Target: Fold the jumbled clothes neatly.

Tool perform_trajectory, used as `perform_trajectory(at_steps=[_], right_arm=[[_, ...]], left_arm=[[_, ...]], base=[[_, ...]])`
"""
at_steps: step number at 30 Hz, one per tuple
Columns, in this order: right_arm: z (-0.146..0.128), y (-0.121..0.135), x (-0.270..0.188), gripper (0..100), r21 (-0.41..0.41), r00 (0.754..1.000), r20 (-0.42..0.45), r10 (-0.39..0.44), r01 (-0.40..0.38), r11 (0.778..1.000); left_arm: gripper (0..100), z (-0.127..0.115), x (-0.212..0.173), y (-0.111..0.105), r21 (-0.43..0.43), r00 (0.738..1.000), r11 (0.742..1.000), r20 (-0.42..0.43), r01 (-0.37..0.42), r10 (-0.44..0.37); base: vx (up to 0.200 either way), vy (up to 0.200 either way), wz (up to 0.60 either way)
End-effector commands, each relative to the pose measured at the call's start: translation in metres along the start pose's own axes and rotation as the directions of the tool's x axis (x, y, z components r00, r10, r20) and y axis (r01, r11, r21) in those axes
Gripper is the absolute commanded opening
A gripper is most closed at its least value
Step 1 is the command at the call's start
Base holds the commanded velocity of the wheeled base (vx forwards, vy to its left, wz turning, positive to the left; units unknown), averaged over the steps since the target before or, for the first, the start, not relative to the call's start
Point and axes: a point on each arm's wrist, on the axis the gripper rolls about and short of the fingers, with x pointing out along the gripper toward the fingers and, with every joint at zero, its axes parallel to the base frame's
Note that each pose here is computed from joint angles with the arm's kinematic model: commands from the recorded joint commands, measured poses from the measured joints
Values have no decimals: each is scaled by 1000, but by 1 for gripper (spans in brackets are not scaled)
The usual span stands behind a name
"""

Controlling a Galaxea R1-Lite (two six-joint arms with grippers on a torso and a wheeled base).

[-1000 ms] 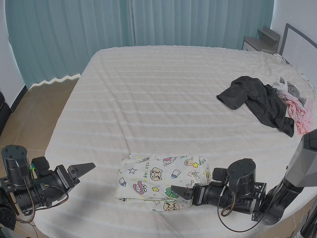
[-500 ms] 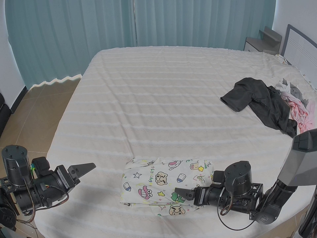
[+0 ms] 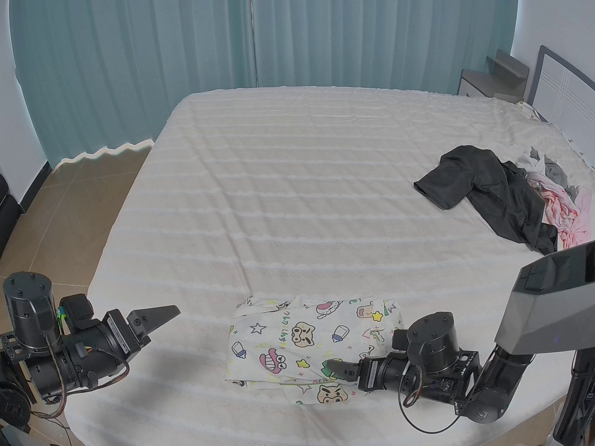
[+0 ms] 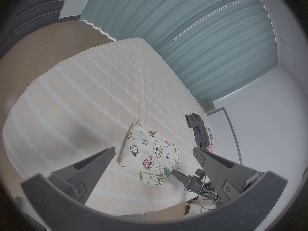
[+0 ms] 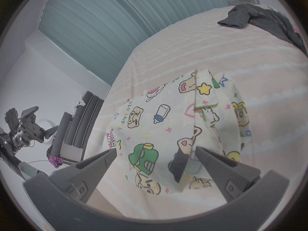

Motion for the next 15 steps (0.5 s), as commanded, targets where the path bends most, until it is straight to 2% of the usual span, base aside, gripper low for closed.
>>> perform_trajectory(at_steps=[1,9,10,15], right_arm=[[-11,-8,18,100,-1,999,-24,-22,21,1000],[-6,-3,23,100,-1,1000,-2,-3,3,1000],[-6,-3,24,0,-1,1000,0,-2,2,1000],[-5,-9,15,0,9,1000,1,-20,20,1000]], left_arm=[[100,0,1,0,-1,1000,1000,-2,-2,2],[100,0,1,0,-1,1000,1000,-3,-1,1],[100,0,1,0,-1,1000,1000,-3,-1,1],[100,0,1,0,-1,1000,1000,-4,-2,2]], base=[[0,0,0],[0,0,0],[0,0,0],[0,0,0]])
